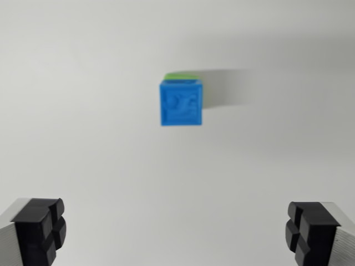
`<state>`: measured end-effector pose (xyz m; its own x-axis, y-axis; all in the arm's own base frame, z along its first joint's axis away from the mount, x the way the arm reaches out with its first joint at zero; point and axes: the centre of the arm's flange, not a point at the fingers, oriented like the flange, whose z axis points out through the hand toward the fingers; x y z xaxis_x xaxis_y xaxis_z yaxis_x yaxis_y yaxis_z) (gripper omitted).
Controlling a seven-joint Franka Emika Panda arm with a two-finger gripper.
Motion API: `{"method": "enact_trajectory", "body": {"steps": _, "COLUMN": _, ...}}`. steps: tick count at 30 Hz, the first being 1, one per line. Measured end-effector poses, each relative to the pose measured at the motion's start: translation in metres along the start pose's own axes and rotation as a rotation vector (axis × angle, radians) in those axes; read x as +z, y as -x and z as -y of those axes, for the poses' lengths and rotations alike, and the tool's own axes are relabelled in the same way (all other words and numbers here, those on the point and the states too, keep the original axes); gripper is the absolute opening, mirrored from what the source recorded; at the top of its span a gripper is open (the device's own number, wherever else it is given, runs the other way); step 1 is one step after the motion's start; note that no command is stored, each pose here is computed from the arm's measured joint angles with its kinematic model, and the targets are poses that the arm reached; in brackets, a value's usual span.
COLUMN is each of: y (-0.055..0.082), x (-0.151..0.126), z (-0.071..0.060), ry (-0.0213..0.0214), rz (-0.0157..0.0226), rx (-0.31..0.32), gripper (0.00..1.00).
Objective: Stack cube
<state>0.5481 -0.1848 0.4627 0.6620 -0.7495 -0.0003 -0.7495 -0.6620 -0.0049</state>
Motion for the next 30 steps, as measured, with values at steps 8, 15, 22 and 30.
{"method": "enact_trajectory", "body": {"steps": 8, "y": -0.0004, "x": -0.0044, "z": 0.0003, "ry": -0.0004, "rz": -0.0005, "rx": 0.000, "gripper": 1.00}}
{"method": "enact_trajectory", "body": {"steps": 15, "y": -0.0005, "x": -0.0038, "z": 0.0003, "ry": 0.0002, "rz": 0.0004, "rx": 0.000, "gripper": 1.00}}
{"method": "enact_trajectory", "body": {"steps": 22, "y": -0.0005, "x": -0.0038, "z": 0.0003, "ry": 0.0002, "rz": 0.0004, "rx": 0.000, "gripper": 1.00}}
{"method": "enact_trajectory", "body": {"steps": 30, "y": -0.0005, "x": -0.0038, "z": 0.0003, "ry": 0.0002, "rz": 0.0004, "rx": 0.000, "gripper": 1.00}}
